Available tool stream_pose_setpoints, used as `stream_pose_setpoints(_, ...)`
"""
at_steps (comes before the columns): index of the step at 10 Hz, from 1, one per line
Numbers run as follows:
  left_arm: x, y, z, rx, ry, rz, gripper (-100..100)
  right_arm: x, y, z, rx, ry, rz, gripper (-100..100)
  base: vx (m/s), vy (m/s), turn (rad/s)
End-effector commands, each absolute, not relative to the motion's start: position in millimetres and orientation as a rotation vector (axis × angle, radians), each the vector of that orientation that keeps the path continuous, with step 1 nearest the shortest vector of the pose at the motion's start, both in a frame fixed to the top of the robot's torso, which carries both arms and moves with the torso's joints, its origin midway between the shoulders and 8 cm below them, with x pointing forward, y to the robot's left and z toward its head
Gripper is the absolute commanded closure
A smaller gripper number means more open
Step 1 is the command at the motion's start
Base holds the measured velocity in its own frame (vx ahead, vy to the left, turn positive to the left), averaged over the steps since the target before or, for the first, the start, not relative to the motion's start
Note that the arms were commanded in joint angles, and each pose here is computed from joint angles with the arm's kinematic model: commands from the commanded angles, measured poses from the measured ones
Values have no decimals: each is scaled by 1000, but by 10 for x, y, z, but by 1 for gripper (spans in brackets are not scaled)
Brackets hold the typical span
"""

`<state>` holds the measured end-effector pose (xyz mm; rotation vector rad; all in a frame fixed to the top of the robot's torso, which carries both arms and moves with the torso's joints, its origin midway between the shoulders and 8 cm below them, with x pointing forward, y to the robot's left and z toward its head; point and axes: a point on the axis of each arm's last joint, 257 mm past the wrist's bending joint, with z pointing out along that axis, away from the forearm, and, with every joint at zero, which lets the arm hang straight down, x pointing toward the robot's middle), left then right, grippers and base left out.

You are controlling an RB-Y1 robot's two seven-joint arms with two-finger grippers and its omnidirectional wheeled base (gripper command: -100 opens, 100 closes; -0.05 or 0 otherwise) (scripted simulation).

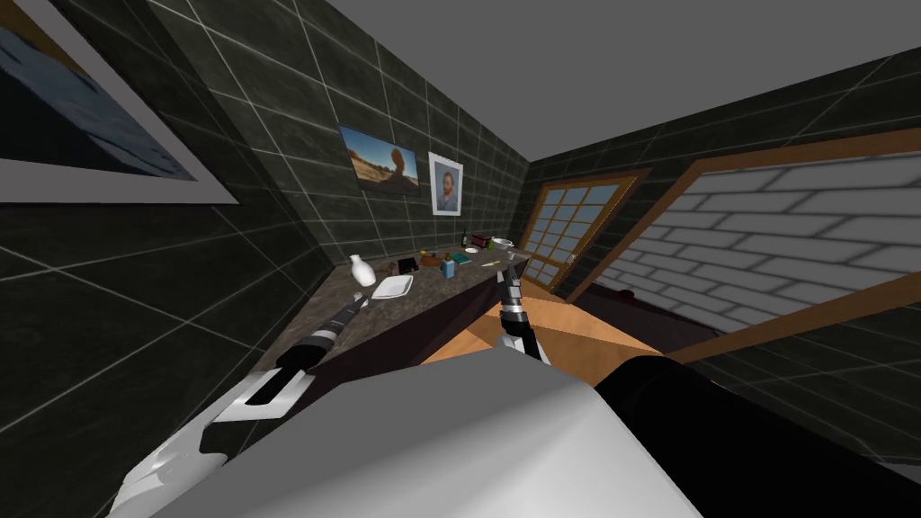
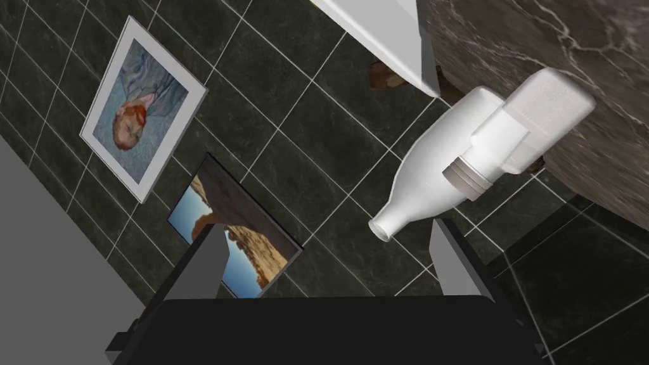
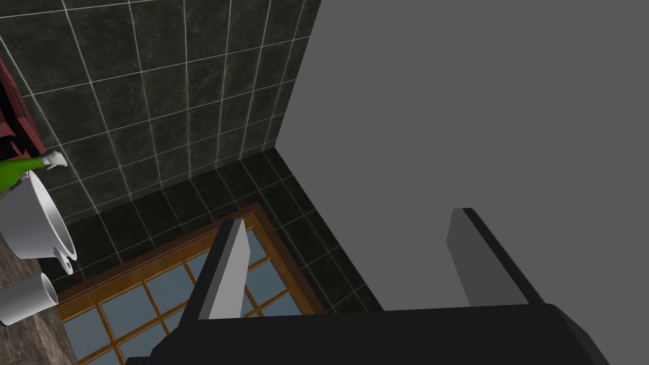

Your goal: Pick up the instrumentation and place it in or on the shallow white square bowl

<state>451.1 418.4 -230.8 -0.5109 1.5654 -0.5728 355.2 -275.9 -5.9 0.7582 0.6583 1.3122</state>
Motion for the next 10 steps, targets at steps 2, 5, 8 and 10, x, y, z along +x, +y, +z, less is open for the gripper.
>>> stream_pose_setpoints(2, 4504, 4449, -2472, -482, 1636, -458, -100, 3552, -2759, -59, 758, 658, 1312, 0, 32, 21, -117)
stream_pose_setpoints(5, 4466, 4759, -2632, -452, 1706, -335, -100, 3552, -2759, -59, 758, 658, 1312, 0, 39, 21, -95)
stream_pose_setpoints(8, 4420, 5042, -2746, -430, 1760, -229, -100, 3552, -2759, -59, 758, 658, 1312, 0, 42, 18, -84)
stream_pose_setpoints(10, 4387, 5186, -2808, -421, 1787, -177, -100, 3552, -2760, -60, 758, 658, 1312, 0, 43, 10, -64)
